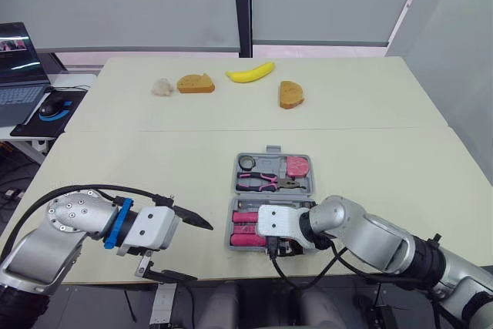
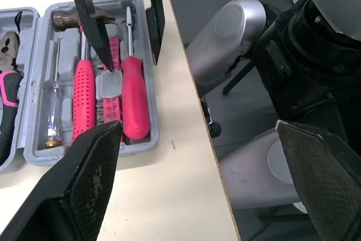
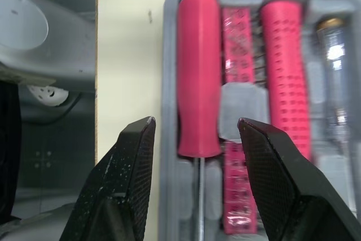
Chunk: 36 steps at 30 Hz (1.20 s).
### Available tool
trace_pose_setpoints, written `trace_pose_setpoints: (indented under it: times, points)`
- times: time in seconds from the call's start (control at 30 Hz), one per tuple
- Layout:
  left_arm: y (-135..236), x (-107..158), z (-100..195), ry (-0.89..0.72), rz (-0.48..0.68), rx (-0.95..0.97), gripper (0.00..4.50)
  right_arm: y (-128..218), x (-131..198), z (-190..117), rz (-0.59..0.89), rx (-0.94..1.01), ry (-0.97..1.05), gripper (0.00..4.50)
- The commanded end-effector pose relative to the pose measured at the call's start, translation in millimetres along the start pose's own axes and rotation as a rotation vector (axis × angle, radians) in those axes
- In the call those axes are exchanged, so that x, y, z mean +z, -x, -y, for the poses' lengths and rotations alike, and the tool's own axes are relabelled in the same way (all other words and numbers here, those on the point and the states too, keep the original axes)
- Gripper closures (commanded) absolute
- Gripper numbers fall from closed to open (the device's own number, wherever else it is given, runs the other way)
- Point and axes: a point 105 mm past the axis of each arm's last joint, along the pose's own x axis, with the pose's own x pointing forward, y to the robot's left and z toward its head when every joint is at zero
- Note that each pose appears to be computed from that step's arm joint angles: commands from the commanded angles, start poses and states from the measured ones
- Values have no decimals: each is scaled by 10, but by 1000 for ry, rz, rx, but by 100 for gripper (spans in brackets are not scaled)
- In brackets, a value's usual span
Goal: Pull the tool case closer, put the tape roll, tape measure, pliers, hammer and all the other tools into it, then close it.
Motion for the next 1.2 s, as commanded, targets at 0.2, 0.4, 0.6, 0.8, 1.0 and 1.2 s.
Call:
trace_pose_setpoints:
  times: [0.2,0.4,0.6,0.8,1.0,1.2]
  points:
    - [-8,79,-59,-42,22,10,0,204,172,-50,192,-3,5,236]
    - [-2,72,-56,-43,20,7,0,135,96,-74,203,-8,-18,366]
    - [4,64,-62,-44,14,4,0,34,31,-73,191,-15,-32,447]
    - [14,50,-79,-47,5,2,0,-116,-179,-56,153,-32,-92,447]
    - [7,41,-85,-47,3,-1,0,-258,-404,-177,100,17,-112,447]
    - [-7,45,-58,-39,6,-4,0,-257,-400,-158,118,7,-129,447]
